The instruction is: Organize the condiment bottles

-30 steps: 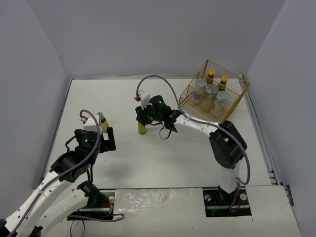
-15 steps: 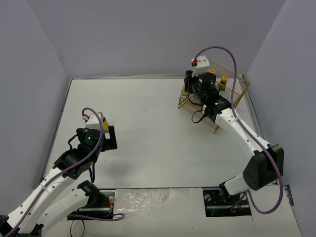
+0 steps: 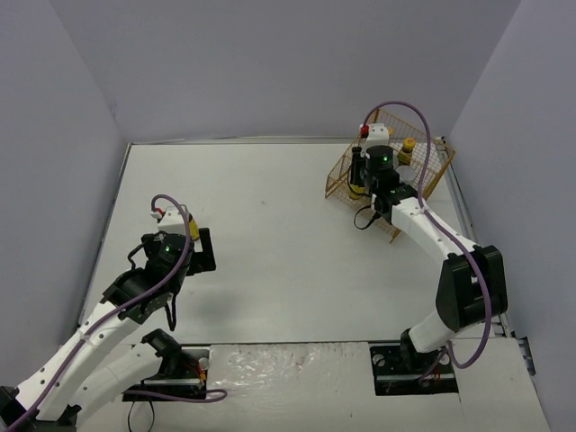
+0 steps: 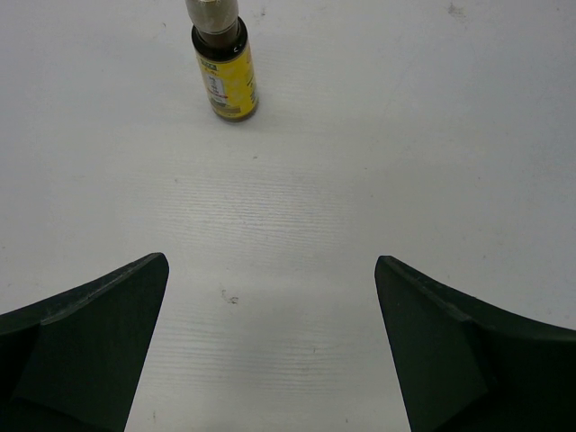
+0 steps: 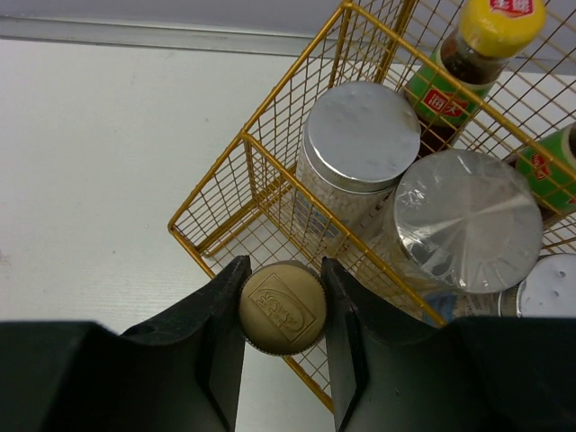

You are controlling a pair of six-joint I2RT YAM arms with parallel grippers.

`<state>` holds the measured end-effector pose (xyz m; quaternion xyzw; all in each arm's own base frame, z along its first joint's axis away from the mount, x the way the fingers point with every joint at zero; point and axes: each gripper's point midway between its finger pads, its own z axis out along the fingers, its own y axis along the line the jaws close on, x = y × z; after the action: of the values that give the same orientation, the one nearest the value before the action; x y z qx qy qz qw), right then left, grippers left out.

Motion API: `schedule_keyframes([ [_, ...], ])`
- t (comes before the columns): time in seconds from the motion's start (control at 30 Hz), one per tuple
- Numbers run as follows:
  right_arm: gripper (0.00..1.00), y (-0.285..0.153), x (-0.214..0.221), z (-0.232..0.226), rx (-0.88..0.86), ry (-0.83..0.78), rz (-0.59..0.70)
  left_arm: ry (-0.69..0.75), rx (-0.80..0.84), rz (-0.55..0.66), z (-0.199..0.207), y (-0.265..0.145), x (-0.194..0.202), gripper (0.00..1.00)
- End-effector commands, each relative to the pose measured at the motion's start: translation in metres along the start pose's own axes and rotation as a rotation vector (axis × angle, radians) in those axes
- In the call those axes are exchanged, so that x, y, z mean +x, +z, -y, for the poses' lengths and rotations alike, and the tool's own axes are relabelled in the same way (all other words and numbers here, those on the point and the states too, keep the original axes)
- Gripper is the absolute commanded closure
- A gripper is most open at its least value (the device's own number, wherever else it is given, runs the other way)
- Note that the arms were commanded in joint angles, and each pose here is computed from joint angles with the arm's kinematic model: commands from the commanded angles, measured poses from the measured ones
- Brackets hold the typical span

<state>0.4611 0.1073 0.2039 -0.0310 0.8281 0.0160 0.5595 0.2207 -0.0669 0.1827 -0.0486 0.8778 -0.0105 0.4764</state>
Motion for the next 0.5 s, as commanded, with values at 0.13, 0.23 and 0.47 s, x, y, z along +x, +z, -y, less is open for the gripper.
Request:
schedule_keyframes([
  [0.13,1.0,0.024,-0.028,-0.011,-0.029,0.075,0.171,-0.078,-0.042,0.039,0.001,0.008,-0.014,0.03],
  [0.23,0.96,0.034,-0.026,-0.015,-0.037,0.084,0.162,-0.089,-0.047,0.041,0.002,0.012,-0.015,0.03],
  [0.47,0.64,0.037,-0.016,-0.014,-0.025,0.096,0.131,-0.122,-0.066,0.04,0.0,0.023,-0.022,0.03],
])
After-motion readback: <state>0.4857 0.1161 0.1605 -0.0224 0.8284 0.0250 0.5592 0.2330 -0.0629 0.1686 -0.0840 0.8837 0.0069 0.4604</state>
